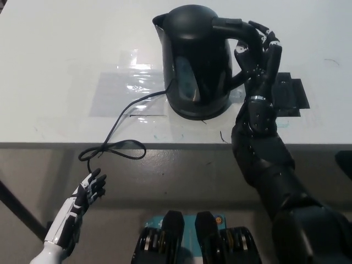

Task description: A kettle and its base are kept separately on the desk infront of the robot and the robot uses its right hand to lift the kettle by its handle and places it on its base to align it correctly.

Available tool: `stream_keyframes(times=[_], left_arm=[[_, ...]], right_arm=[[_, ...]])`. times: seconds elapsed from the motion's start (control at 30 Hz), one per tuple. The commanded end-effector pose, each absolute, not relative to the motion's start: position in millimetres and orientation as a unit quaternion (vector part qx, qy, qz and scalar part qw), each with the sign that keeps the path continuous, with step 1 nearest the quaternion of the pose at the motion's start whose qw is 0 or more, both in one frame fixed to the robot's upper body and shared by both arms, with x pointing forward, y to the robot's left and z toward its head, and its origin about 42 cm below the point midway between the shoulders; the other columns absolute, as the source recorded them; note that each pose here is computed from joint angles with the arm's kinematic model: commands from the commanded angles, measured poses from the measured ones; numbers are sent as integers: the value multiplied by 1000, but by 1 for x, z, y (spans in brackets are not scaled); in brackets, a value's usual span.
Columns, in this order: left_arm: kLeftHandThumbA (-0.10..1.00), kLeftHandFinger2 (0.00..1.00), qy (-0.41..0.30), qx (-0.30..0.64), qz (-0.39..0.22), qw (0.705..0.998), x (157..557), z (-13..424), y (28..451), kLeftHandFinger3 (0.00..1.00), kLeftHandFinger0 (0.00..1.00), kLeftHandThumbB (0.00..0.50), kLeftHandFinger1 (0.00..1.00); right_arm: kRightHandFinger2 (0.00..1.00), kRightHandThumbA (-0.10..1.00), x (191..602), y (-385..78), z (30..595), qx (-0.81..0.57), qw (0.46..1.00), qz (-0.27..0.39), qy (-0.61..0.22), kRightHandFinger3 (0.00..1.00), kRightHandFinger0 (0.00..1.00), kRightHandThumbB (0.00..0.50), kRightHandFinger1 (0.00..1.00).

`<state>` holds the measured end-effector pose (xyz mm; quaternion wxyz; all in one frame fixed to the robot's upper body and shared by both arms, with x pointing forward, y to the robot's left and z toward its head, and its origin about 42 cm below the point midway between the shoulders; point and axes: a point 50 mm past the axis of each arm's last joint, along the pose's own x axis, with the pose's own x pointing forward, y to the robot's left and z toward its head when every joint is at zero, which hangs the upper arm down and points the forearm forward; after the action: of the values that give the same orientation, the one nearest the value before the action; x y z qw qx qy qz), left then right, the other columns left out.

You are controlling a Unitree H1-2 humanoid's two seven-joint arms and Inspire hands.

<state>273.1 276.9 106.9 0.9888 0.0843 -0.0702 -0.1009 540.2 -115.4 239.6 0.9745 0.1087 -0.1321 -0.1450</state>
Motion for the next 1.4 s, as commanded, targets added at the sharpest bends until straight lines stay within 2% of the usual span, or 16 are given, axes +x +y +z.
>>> stream_keyframes(times=[0.0,0.03,0.07,0.27,0.33,0.43,0.73,0.77,0.83,0.9,1.13,1.37], left_arm=[[987,1000,-92,89,-110,986,276,116,279,1000,1000,227,1000],[987,1000,-92,90,-110,986,276,116,279,1000,1000,227,1000],[982,1000,-93,89,-110,986,276,116,279,1000,1000,222,1000],[976,1000,-91,92,-111,985,276,116,279,1000,1000,232,1000],[965,1000,-90,89,-111,986,276,116,279,1000,1000,257,1000],[962,1000,-88,88,-109,986,275,116,278,1000,1000,255,1000],[952,1000,-86,87,-110,986,274,117,278,1000,1000,274,1000],[946,1000,-86,86,-110,986,275,117,278,1000,1000,286,1000],[929,1000,-87,85,-111,986,276,117,278,1000,1000,287,1000],[934,1000,-87,89,-112,986,277,117,278,1000,1000,299,1000],[933,1000,-89,93,-111,986,278,117,279,1000,1000,302,1000],[921,1000,-86,91,-108,986,277,115,279,1000,1000,303,1000]], right_arm=[[1000,727,554,-118,255,15,986,99,-136,1000,1000,498,1000],[1000,727,555,-119,254,10,984,120,-131,1000,1000,498,1000],[1000,764,555,-122,253,14,984,124,-126,1000,1000,500,1000],[1000,810,556,-134,255,36,981,145,-121,1000,1000,500,1000],[1000,779,557,-138,258,60,979,150,-122,1000,1000,500,1000],[1000,817,557,-143,261,72,978,154,-125,1000,1000,500,1000],[1000,821,557,-151,268,79,975,161,-131,1000,1000,500,1000],[1000,777,557,-153,271,93,973,165,-135,1000,1000,500,1000],[1000,829,554,-157,279,122,965,171,-154,1000,1000,500,1000],[1000,990,547,-162,294,139,955,179,-191,1000,1000,500,1000],[1000,1000,518,-184,341,192,924,192,-269,1000,1000,500,1000],[1000,1000,502,-207,356,228,906,218,-282,1000,1000,500,1000]])
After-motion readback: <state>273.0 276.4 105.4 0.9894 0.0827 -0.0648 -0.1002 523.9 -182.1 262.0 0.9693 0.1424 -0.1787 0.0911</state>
